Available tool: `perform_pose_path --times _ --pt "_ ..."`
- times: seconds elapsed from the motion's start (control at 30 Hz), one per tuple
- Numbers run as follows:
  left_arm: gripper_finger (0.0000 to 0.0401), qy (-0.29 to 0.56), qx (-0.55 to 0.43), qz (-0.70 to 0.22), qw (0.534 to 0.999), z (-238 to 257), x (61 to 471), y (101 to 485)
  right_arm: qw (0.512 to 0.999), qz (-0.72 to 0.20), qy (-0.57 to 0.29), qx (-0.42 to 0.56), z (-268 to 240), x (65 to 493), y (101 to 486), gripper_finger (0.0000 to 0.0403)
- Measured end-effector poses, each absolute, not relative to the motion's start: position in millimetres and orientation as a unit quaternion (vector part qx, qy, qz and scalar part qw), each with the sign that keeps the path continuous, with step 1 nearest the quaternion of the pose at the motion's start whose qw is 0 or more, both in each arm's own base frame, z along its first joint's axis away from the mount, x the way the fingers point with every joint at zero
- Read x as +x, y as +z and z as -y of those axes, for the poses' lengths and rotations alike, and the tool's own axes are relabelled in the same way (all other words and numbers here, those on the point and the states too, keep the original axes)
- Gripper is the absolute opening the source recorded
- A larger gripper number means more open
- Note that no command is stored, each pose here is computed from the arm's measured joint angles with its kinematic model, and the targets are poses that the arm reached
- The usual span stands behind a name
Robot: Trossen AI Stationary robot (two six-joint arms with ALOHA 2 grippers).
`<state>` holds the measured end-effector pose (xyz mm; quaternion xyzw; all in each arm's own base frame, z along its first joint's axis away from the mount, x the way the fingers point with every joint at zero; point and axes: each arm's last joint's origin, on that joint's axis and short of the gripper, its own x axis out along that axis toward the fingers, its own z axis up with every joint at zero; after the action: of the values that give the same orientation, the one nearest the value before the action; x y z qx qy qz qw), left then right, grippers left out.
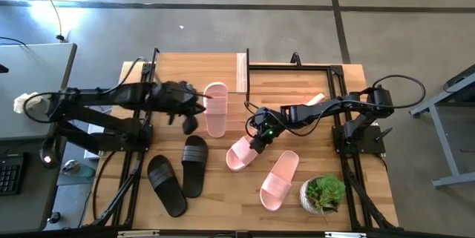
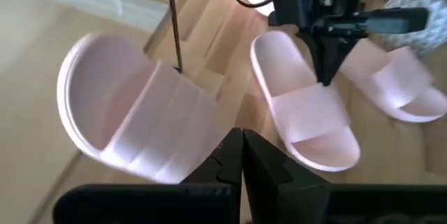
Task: Pick and place slides into the shelf
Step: Move the pink slide to the middle of the table
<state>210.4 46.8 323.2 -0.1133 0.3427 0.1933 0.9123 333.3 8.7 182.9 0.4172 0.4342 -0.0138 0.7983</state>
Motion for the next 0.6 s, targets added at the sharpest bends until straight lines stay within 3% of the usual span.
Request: perform_pose_path --times 0.17,0.37,0.6 --pt "0.002 0.191 -0.1 -0.403 0.889 -69 229 340 0.8 -0.435 -0.011 0.414 -9 333 183 0.0004" --pt "0.0102 0.17 -0.14 -0.475 0.852 -104 238 342 0.804 -0.436 -0.003 0.405 -12 333 183 0.0028" --pt "0.0178 0.129 -0.171 -0.492 0.843 -134 253 329 0.814 -0.431 -0.004 0.389 -12 333 184 0.0062"
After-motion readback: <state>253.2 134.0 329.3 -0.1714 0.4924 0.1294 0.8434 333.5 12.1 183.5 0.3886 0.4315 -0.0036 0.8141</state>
